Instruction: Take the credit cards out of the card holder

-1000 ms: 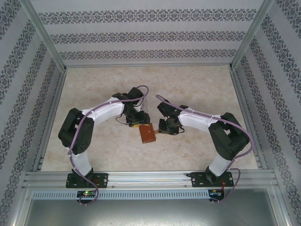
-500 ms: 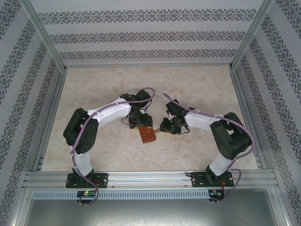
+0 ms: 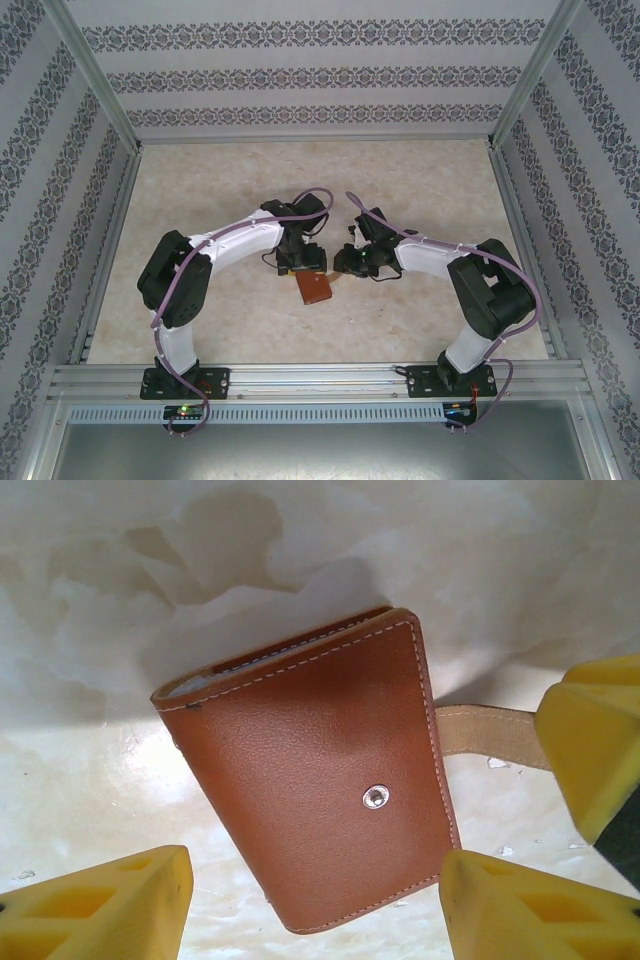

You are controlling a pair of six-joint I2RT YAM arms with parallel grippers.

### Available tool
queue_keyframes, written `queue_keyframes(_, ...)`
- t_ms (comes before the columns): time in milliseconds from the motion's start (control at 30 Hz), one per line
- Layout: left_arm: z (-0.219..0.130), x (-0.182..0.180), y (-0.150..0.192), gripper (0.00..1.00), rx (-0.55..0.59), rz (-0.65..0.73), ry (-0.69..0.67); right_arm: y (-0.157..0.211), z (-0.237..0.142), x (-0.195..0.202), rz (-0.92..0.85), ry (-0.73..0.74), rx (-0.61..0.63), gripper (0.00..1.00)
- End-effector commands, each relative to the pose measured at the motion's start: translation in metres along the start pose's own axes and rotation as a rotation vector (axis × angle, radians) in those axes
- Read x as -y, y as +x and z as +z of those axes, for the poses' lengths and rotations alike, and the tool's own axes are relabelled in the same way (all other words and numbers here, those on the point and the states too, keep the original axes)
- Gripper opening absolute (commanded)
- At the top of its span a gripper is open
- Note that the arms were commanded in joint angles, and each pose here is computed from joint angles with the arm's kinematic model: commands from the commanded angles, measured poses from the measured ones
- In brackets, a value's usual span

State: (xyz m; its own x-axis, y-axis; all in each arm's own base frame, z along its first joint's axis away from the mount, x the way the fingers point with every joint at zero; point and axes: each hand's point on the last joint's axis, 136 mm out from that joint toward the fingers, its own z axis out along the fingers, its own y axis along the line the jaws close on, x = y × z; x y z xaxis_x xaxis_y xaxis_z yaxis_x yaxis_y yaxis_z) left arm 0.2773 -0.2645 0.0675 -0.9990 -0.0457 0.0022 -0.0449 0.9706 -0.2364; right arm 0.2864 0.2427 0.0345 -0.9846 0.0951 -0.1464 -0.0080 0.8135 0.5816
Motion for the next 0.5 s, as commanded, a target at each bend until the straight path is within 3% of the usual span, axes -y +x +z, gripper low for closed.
queue_keyframes(0, 0.002, -0.003, 0.006, 0.66, -0.019, -0.01, -0.05, 0.002, 0.003, 0.007, -0.006, -0.002, -0.013, 0.21)
queue_keyframes(167, 0.002, 0.001, 0.009, 0.67, -0.025, 0.005, -0.056, 0.01, -0.001, 0.008, 0.0, -0.015, -0.023, 0.13)
queue_keyframes(467, 0.015, 0.008, 0.014, 0.74, -0.053, 0.025, -0.066, 0.025, -0.001, 0.006, 0.062, -0.08, -0.039, 0.1)
